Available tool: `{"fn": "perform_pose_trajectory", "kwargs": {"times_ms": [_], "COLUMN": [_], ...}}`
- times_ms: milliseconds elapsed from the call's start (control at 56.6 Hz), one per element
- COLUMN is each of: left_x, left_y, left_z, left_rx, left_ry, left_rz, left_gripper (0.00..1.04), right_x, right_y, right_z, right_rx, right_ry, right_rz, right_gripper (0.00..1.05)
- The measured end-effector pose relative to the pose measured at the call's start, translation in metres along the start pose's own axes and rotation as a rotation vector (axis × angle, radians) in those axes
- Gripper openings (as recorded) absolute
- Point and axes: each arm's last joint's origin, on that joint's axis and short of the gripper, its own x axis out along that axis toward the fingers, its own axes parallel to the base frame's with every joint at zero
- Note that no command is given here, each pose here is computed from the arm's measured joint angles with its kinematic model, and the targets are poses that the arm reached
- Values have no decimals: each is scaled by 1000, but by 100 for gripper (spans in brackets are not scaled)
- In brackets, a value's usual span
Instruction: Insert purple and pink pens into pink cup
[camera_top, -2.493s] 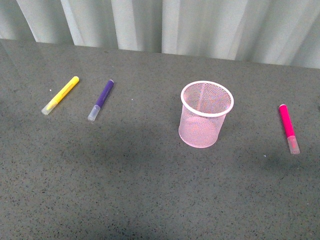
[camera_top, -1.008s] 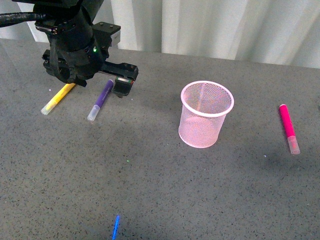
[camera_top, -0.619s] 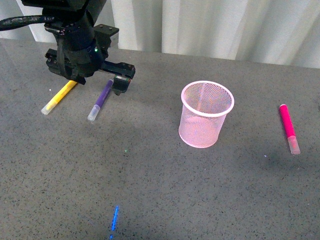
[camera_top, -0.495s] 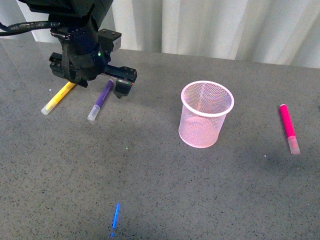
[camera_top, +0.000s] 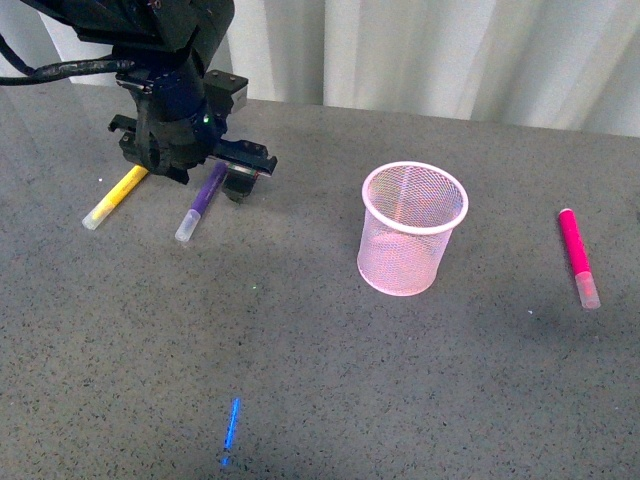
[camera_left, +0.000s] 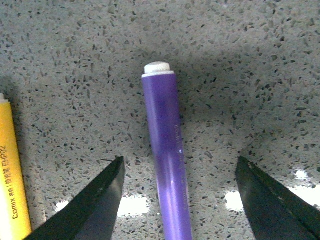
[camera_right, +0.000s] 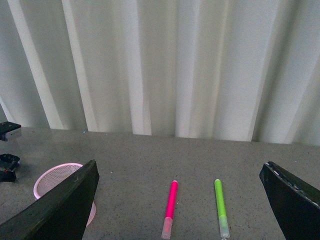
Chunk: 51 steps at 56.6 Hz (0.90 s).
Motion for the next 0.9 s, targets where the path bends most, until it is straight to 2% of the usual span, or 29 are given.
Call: {"fn": "perform_pose_trajectory", "kwargs": {"times_ms": [53,265,371,689,902], "left_x": [1,3,4,6,-5], "left_y": [-1,-2,-1,1,8], "left_z": [0,0,1,-3,-6], "left_rx": [4,15,15,3,-58], "left_ry": [-1,-6,-17,-87,-192], "left_rz": [-3,0,16,35,13], "left_gripper": [61,33,14,12,12], "right_x": [0,0,0,0,0], "right_y": [0,0,0,0,0], "right_z": [0,0,0,0,0], "right_rx": [0,0,0,0,0], "right_ry": [0,0,0,0,0], "right_rz": [0,0,0,0,0], "right_gripper": [98,98,98,98,98]}}
